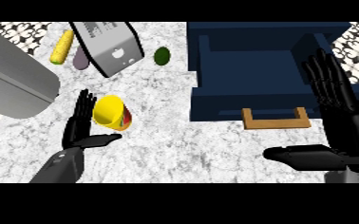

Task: Pick up the cup, place it into the drawer and close the drawer

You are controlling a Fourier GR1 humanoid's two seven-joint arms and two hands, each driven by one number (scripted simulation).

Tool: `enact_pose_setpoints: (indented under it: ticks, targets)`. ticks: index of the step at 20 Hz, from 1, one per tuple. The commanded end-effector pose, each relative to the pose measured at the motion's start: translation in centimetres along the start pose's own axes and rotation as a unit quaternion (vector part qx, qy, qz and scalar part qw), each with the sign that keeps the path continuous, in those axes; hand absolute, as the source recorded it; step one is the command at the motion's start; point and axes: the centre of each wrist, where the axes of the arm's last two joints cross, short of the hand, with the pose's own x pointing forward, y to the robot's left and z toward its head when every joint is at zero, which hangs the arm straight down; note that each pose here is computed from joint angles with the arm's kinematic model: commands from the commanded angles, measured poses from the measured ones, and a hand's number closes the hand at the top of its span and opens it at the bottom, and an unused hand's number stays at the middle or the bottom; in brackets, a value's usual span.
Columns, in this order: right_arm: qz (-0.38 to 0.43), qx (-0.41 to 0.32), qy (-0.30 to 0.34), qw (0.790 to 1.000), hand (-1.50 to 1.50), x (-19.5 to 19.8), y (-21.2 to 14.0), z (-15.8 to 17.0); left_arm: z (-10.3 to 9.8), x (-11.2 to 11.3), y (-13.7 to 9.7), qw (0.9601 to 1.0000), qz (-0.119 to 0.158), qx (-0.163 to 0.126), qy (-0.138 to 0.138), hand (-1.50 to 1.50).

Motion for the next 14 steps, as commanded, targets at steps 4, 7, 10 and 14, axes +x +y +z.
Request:
enact_pose_setpoints:
  ticks: [4, 7, 10, 14]
  targets:
    - [-0.001, 0.005, 0.002, 1.0, -1.5, -0.2, -0.7, -0.9, -0.7, -0.2, -2.2, 0.9965, 0.068, -0.038, -0.03, -1.5]
    - [-0.003, -0.003, 0.0, 1.0, -1.5, -0.4, -1.4, -0.3, -0.7, 0.0, -1.5, 0.9942, 0.084, -0.041, -0.053, -1.5]
    - [-0.001, 0.004, 0.011, 1.0, -1.5, -0.7, -0.4, -1.1, -2.3, 0.5, -3.4, 0.9904, 0.11, -0.065, -0.054, -1.5]
    - [-0.011, 0.001, 0.015, 1.0, -1.5, -0.1, -0.4, -0.6, -1.2, 0.3, -1.8, 0.9838, 0.142, -0.1, -0.044, 1.5]
